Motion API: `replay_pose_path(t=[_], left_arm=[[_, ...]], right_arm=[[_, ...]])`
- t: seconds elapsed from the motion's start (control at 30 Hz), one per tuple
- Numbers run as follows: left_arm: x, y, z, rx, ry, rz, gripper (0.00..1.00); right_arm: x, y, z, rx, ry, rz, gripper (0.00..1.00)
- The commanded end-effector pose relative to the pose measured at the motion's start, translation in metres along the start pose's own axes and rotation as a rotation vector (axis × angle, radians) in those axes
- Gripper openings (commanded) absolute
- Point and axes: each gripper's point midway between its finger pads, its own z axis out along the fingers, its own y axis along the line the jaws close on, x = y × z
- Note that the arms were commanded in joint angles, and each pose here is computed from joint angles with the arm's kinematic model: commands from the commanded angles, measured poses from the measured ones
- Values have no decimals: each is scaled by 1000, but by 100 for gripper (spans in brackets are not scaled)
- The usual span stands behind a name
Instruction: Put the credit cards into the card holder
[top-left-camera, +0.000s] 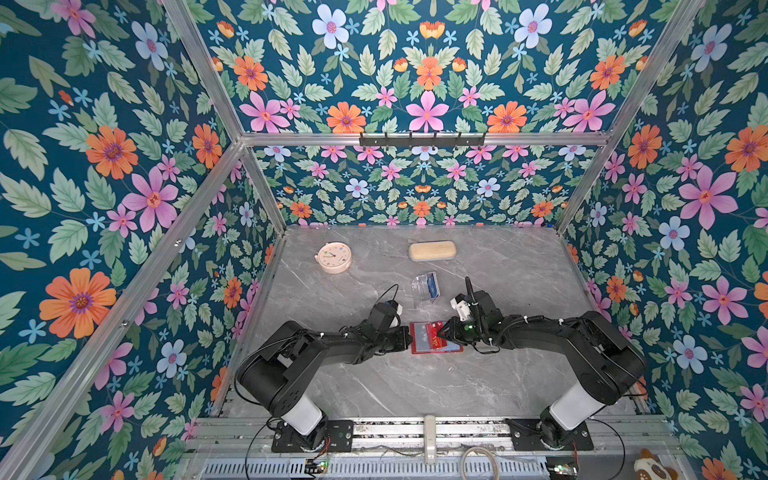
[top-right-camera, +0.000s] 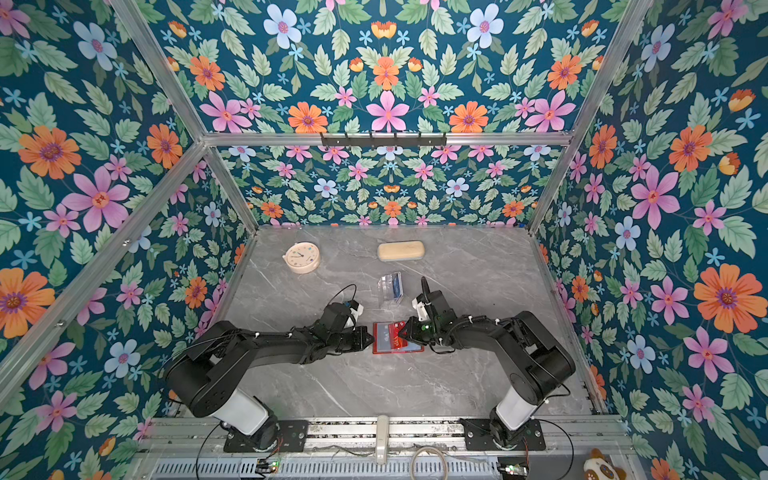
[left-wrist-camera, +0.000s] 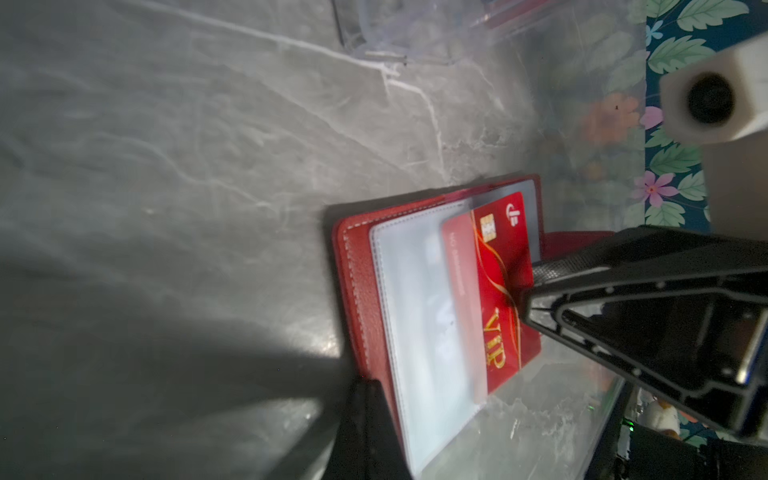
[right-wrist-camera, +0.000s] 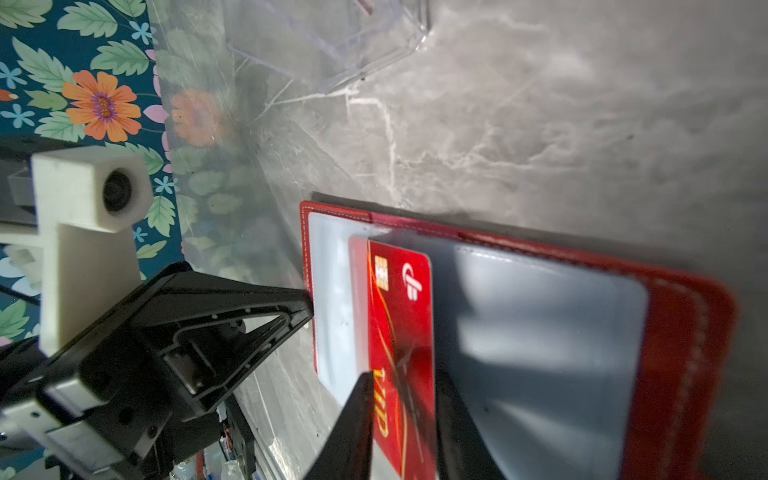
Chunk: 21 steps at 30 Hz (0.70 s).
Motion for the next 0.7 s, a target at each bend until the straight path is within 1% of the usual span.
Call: replay_pose_path(t=[0.0,0.07,0.13,0.23,0.3,0.43,0.5,0.57,0.67], left_arm=[[9,13,0,-55,33,-17,0],[9,12,1,-53,34,-15,0],[10,12,1,-53,37,-16,0],[9,12,2,-56,38,-13,0],[10,13,2,-58,39,-12,0],[10,13,2,-64,40,-12,0],[10,14,2,-67,40,-11,0],[10,14,2,-68,42,-10,0],[10,14,2,-69,43,-10,0]], right_arm=[[1,-7,-4,79,-1,-25,32],[1,-7,-7,113,-10,-41,39],[-1,-8,-10,143,-18,-55,43],[-3,-9,-15,190,-30,-75,46],[-5,-11,-18,223,-40,-84,46],[-7,-13,-22,293,-43,-115,39],[-6,-15,-22,323,-37,-125,31],[-7,-18,-23,354,-32,-128,21],[-5,-22,-21,383,-21,-131,11]])
